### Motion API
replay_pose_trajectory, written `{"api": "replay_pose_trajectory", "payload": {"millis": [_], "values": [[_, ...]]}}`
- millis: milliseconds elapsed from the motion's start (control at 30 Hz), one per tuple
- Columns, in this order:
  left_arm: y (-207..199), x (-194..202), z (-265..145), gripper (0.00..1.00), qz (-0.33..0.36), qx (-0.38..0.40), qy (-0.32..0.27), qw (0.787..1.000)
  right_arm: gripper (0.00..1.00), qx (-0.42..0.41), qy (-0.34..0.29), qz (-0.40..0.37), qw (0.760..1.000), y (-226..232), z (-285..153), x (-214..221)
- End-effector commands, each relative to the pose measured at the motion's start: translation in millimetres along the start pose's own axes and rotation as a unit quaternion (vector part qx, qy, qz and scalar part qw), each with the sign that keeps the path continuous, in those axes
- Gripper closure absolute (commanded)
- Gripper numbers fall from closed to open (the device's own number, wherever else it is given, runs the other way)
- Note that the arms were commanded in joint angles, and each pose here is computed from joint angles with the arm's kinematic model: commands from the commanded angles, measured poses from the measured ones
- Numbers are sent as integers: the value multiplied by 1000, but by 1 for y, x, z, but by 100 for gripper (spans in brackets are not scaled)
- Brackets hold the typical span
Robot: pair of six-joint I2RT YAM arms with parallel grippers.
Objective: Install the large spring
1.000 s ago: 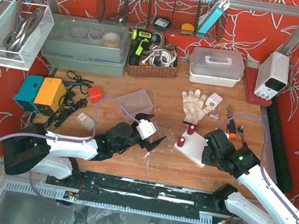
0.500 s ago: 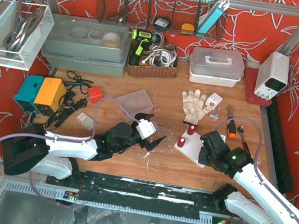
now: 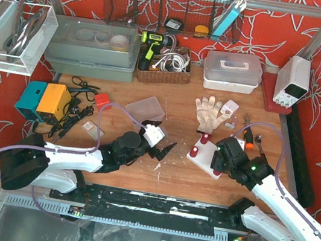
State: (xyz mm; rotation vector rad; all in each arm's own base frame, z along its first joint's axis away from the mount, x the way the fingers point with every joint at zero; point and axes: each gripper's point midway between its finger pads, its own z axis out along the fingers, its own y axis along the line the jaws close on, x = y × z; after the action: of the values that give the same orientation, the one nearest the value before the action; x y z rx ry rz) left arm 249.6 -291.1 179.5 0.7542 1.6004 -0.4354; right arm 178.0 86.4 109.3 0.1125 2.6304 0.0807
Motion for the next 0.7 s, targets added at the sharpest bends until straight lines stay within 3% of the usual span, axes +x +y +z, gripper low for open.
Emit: {"api": "replay_pose_trajectory", "payload": {"millis": [0, 167, 300, 400, 533, 667], "values": [[19, -7, -8, 0, -68, -47, -4, 997, 26, 14, -78, 20, 997, -6, -32, -39], [55, -10, -12, 0, -78, -98, -1, 992, 2, 40, -224, 32, 973, -16, -75, -101], [112, -16, -18, 0, -80, -171, -3, 982, 1, 93, -344, 39, 933, -32, -105, -140], [146, -6, -33, 0, -74, -223, -2, 972, 1, 134, -435, 31, 890, -36, -117, -164], [182, 34, -60, 0, -81, -283, 11, 956, 1, 197, -467, -23, 862, -47, -106, -170], [197, 54, -73, 1, -54, -311, 32, 948, 1, 201, -449, -19, 870, -72, -74, -175]]}}
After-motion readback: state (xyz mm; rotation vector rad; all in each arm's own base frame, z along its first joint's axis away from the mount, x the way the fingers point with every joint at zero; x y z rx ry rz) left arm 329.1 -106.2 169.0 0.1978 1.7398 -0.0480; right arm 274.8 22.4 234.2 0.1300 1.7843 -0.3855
